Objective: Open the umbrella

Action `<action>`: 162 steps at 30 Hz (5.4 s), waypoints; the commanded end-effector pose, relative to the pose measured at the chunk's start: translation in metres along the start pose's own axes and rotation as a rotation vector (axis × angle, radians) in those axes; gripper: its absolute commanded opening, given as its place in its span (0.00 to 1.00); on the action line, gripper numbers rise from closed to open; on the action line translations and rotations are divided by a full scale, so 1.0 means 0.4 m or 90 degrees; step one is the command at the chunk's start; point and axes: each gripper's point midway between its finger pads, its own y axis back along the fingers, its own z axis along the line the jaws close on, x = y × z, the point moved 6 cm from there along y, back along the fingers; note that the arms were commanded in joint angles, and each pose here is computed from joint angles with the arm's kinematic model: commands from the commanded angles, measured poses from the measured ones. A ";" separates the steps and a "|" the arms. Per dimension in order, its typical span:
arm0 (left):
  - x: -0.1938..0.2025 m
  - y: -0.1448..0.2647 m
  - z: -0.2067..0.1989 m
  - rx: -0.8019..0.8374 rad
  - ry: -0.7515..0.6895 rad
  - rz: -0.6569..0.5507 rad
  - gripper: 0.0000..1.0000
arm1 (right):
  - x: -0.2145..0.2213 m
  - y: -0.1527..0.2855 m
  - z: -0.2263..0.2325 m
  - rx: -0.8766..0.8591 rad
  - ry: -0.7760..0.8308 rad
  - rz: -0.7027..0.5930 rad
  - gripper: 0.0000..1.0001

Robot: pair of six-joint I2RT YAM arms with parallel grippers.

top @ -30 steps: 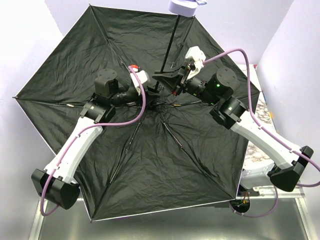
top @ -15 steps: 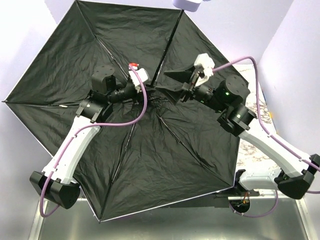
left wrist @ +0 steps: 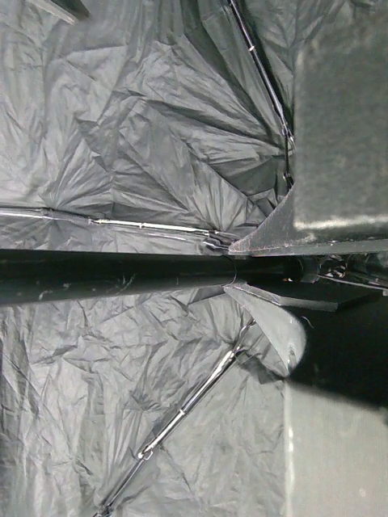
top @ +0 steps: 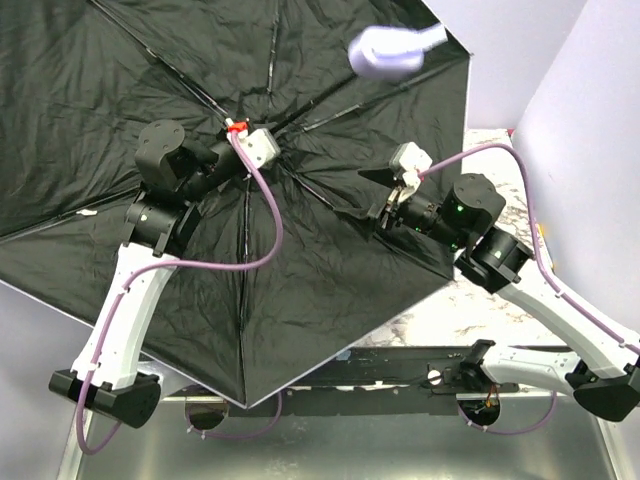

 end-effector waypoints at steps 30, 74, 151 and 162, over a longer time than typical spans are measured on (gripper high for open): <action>-0.006 0.093 0.050 -0.032 -0.924 0.048 0.00 | 0.033 0.006 -0.087 -0.123 -0.401 0.345 0.97; -0.077 0.060 0.239 -0.170 -0.995 0.106 0.00 | 0.306 0.160 0.186 -0.354 -0.320 0.671 0.07; 0.072 -0.070 0.197 -0.102 -0.983 0.096 0.39 | 0.178 0.021 0.140 -0.309 -0.288 0.404 0.00; 0.091 -0.053 -0.020 0.086 -0.909 -0.085 0.51 | 0.117 -0.037 0.025 -0.194 -0.341 0.293 0.00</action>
